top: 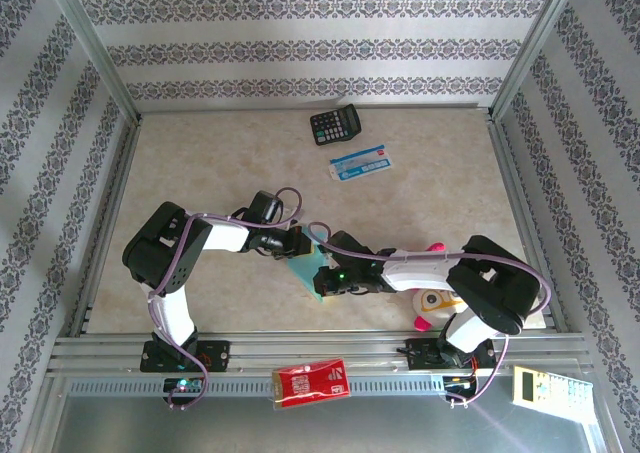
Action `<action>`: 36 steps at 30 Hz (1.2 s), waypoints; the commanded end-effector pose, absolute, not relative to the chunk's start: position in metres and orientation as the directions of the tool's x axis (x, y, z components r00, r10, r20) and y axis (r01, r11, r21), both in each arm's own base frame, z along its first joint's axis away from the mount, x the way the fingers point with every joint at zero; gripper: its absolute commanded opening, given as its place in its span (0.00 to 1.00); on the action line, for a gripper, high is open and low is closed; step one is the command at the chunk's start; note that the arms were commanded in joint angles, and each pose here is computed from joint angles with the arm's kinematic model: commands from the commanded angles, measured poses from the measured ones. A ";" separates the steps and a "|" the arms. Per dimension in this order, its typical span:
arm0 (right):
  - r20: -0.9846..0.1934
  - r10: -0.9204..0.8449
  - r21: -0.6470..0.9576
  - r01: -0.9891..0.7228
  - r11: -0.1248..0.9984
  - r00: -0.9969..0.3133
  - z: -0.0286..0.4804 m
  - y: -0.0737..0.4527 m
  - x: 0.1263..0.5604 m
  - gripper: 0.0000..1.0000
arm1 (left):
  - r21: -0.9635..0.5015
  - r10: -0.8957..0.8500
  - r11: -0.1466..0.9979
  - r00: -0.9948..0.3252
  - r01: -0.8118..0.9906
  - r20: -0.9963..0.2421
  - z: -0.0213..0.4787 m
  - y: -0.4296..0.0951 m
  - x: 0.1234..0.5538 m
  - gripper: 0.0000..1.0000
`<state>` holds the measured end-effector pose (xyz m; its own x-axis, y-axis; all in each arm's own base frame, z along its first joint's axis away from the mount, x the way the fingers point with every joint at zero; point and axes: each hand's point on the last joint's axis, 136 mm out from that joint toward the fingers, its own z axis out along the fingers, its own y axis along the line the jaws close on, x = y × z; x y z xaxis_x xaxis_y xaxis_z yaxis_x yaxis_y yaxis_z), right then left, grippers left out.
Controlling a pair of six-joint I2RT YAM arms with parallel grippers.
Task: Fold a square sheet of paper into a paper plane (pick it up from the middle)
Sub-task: Fourth fold the wing at the center of the table.
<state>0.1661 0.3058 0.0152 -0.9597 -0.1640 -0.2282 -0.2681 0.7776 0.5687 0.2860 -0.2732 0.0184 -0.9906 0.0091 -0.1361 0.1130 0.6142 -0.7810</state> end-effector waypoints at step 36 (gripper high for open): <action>-0.235 -0.159 0.662 -0.277 0.696 -0.959 0.058 0.305 0.159 0.05 | -0.599 -0.045 0.800 -0.999 -0.030 -0.009 -0.044 -0.226 0.266 0.08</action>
<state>0.1467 0.2923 0.0277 -0.9666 -0.1744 -0.1875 -0.2537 0.7516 0.6089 0.2860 -0.2728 0.0177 -0.9918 0.0091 -0.1276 0.1057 0.6203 -0.7772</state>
